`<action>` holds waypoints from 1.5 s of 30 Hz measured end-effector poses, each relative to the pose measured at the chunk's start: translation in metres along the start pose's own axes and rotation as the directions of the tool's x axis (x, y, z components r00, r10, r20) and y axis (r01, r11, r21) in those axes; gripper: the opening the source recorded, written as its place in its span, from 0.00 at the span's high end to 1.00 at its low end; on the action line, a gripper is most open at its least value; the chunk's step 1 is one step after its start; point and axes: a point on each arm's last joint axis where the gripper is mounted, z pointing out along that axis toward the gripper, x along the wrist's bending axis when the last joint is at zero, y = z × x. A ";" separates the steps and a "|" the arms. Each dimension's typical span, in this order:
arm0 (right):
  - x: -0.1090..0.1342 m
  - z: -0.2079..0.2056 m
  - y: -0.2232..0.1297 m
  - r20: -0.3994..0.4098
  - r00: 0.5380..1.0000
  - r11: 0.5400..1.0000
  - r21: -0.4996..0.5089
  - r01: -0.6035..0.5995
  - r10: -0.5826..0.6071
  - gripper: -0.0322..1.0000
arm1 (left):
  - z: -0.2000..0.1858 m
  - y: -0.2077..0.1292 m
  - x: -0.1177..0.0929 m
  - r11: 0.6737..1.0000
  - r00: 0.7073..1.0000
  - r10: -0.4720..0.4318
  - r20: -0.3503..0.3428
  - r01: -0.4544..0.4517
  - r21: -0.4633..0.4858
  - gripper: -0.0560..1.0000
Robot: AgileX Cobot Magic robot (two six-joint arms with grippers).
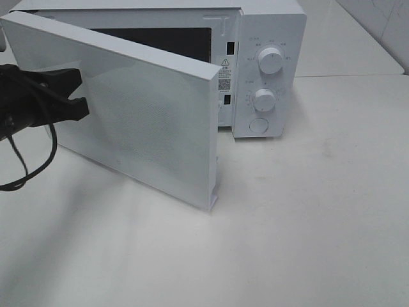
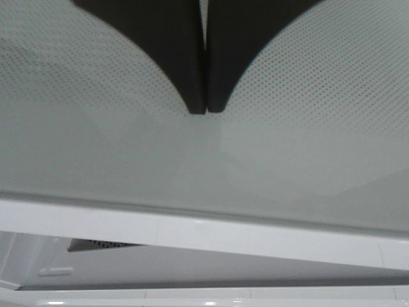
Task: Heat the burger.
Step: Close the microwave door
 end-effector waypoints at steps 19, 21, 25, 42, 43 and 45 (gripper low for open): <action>0.000 0.000 0.000 0.000 1.000 1.000 0.000 0.000 0.000 0.23 | 0.070 0.010 -0.044 0.998 0.997 -0.010 -0.081 0.006 -0.058 0.95; 0.000 0.000 0.000 0.000 1.000 1.000 0.000 0.000 0.000 0.23 | 0.077 0.011 -0.049 0.998 0.996 -0.003 -0.093 -0.003 -0.058 0.95; 0.000 0.000 0.000 0.000 1.000 1.000 0.000 0.000 0.000 0.23 | 0.091 0.008 -0.063 0.999 0.995 0.028 -0.092 -0.030 -0.027 0.95; 0.000 0.000 0.000 0.000 1.000 1.000 0.000 0.000 0.000 0.23 | 0.126 0.000 -0.087 0.998 0.998 0.038 -0.051 -0.036 0.043 0.95; 0.000 0.000 0.000 0.000 1.000 1.000 0.000 0.000 0.000 0.23 | 0.127 0.000 -0.088 0.998 0.998 0.038 -0.048 -0.036 0.048 0.95; 0.000 0.000 0.000 0.000 1.000 1.000 0.000 0.000 0.000 0.23 | 0.127 0.000 -0.088 0.998 0.998 0.038 -0.048 -0.036 0.050 0.95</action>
